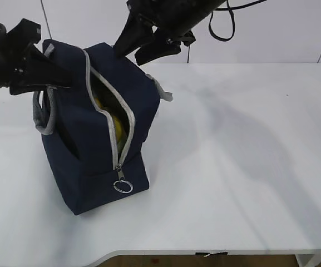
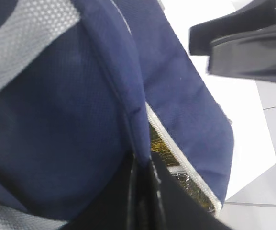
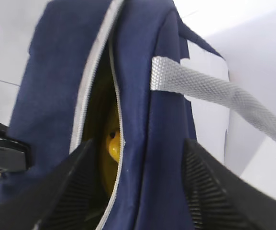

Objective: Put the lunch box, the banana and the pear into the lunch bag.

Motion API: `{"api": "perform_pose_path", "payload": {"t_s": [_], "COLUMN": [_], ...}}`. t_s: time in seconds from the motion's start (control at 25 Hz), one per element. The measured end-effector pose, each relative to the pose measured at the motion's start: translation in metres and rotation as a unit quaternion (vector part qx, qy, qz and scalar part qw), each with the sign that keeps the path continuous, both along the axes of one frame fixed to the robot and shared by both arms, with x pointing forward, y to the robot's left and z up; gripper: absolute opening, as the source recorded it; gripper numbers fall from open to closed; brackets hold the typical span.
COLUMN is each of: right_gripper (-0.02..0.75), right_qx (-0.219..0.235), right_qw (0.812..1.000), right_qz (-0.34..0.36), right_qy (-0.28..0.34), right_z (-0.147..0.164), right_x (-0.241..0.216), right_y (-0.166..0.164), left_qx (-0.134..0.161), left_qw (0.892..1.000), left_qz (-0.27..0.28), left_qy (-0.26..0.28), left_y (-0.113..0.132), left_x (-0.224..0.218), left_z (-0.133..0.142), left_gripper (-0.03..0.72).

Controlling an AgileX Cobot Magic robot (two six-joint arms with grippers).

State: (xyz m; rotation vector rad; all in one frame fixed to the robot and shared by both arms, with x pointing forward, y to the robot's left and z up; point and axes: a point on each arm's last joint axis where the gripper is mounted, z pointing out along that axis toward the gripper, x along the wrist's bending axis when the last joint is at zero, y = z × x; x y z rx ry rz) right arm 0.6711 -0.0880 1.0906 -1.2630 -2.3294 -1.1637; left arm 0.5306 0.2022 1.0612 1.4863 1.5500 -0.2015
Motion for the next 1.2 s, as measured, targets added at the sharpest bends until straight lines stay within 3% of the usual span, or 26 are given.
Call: {"api": "perform_pose_path", "payload": {"t_s": [0.24,0.68,1.2], "right_gripper": [0.452,0.249,0.24], "right_qx": [-0.008,-0.017,-0.009], "right_qw": [1.0,1.0,1.0], "right_qz": [0.005,0.01,0.011], "right_qy": [0.001,-0.008,-0.006], "right_z": [-0.0059,-0.0069,-0.0058], "right_x": [0.0007,0.0011,0.0007], "right_y": [0.003,0.0021,0.0031], "left_qx": [0.002,0.005,0.006], "left_qw": [1.0,1.0,1.0], "left_qz": [0.005,0.015,0.02], "left_qy": [-0.003,-0.008,-0.011], "left_y": [0.0006,0.0018,0.0025], "left_x": [0.0009,0.0026,0.0036], "left_z": [0.0001,0.0002,0.0003], "left_gripper": [0.004,0.004,0.004]}}
